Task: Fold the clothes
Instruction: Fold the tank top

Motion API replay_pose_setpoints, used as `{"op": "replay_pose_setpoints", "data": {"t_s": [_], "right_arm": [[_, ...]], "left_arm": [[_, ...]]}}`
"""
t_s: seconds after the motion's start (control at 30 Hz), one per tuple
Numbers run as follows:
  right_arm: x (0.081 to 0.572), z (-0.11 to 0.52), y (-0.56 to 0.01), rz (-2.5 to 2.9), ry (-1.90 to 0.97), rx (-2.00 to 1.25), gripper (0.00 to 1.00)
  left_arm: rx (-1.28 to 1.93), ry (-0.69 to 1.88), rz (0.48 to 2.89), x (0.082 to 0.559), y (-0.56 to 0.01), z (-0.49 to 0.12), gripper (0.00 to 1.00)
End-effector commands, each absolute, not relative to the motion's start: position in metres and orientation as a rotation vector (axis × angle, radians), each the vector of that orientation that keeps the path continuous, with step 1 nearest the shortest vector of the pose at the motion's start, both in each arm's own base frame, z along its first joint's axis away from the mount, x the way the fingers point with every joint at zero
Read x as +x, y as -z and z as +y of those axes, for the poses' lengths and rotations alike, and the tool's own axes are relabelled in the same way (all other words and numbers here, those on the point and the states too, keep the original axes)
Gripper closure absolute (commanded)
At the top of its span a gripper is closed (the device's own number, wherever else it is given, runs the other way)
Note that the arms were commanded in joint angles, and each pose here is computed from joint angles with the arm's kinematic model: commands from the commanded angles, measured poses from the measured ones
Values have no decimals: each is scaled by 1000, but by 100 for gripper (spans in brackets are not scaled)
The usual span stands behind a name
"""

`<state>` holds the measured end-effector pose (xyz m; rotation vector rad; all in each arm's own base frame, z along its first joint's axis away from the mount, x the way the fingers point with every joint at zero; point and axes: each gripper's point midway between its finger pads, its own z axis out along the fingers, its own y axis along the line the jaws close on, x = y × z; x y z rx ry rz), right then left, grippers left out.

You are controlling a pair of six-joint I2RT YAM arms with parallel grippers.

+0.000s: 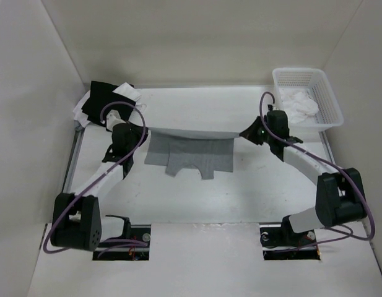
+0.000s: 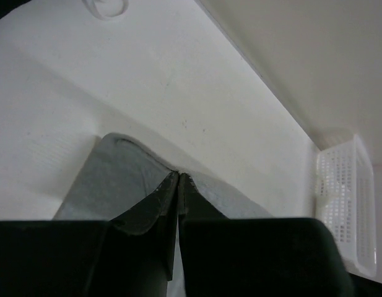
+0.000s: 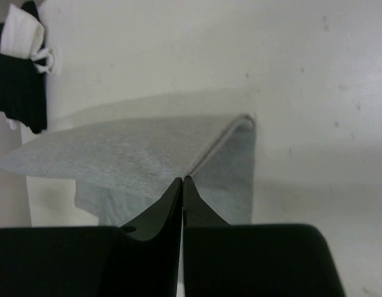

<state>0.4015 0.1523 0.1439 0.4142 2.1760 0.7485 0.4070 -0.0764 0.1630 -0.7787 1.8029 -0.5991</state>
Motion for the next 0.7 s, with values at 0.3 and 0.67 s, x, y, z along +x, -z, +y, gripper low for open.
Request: {"op": "replay_pose_setpoints", "data": {"t_s": [0.3,0.67], "right_arm": [[299,162,-132,2107,-784,357,97],[219,194,-65,2333,-779,328,94]], "left_arm": [[-801,717,1753,315,-142,-59,98],[-957,647,1887,285,-71,-35,96]]}}
